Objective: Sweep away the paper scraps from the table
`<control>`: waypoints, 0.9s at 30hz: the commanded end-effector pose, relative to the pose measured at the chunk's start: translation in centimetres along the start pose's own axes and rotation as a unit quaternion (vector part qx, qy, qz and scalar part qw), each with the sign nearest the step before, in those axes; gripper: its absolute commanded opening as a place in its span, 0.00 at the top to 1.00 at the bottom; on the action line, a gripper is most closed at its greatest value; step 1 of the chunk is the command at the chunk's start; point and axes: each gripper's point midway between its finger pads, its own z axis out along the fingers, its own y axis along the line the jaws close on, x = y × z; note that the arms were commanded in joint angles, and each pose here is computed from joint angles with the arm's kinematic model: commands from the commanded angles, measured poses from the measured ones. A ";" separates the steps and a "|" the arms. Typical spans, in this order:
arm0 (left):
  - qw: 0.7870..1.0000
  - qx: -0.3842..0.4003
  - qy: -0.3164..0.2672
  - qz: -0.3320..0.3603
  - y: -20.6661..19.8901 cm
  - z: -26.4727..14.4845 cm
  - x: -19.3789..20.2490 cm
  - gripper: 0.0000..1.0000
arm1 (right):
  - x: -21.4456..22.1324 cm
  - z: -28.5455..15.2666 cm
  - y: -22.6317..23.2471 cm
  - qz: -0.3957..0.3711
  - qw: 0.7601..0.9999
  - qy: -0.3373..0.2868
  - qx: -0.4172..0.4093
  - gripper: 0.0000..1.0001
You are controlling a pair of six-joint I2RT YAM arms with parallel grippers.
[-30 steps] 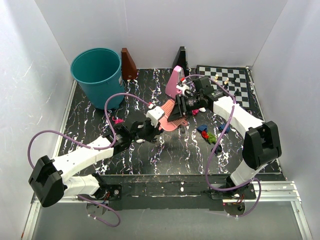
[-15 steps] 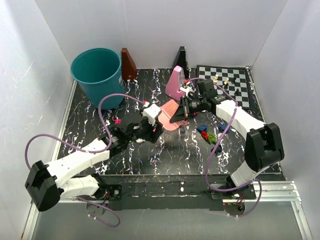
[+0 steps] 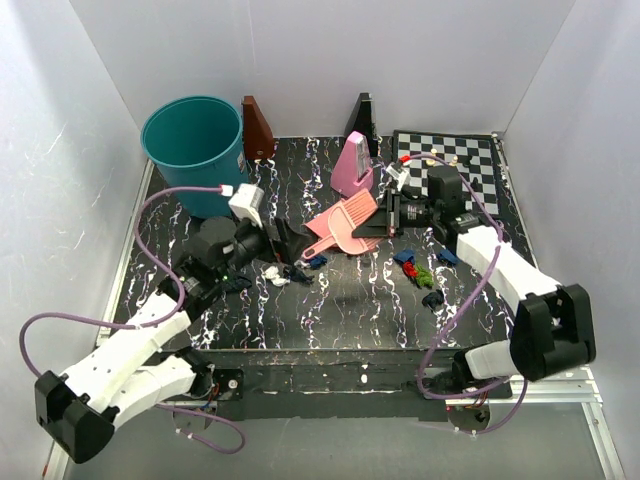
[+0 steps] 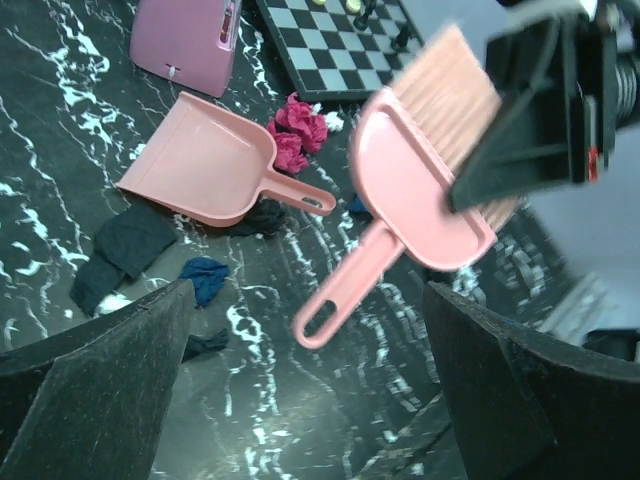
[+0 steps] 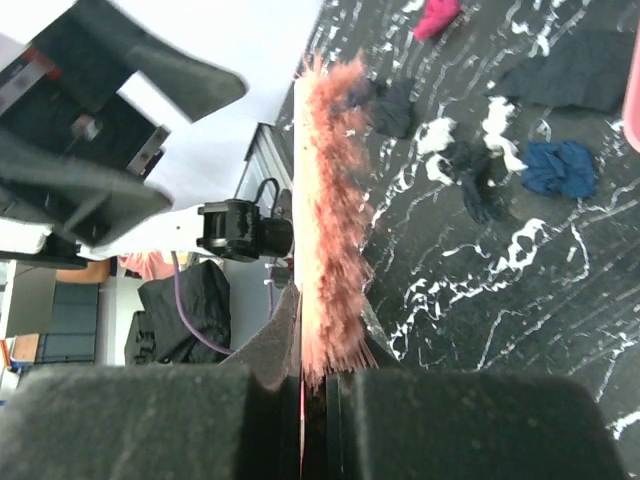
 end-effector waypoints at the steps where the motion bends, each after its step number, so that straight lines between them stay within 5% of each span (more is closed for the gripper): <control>1: 0.985 0.070 0.022 -0.159 -1.7 -1.0 -2.6 0.02 | -2.1 -1.9 5.8 -0.096 0.990 -0.061 -0.088 0.99; 6: 0.956 0.152 0.022 -0.251 -2.6 -1.7 -5.5 0.03 | -2.2 -3.2 9.0 -0.111 0.982 -0.073 -0.133 0.99; 13: 0.919 0.262 -0.001 -0.294 -5.0 -1.8 -7.7 0.08 | -3.4 -3.8 11.7 -0.108 0.973 -0.089 -0.182 0.99; 27: 0.907 0.295 0.017 -0.300 -6.8 -1.5 -7.6 0.19 | -4.9 -1.9 11.9 -0.086 0.971 -0.092 -0.204 0.99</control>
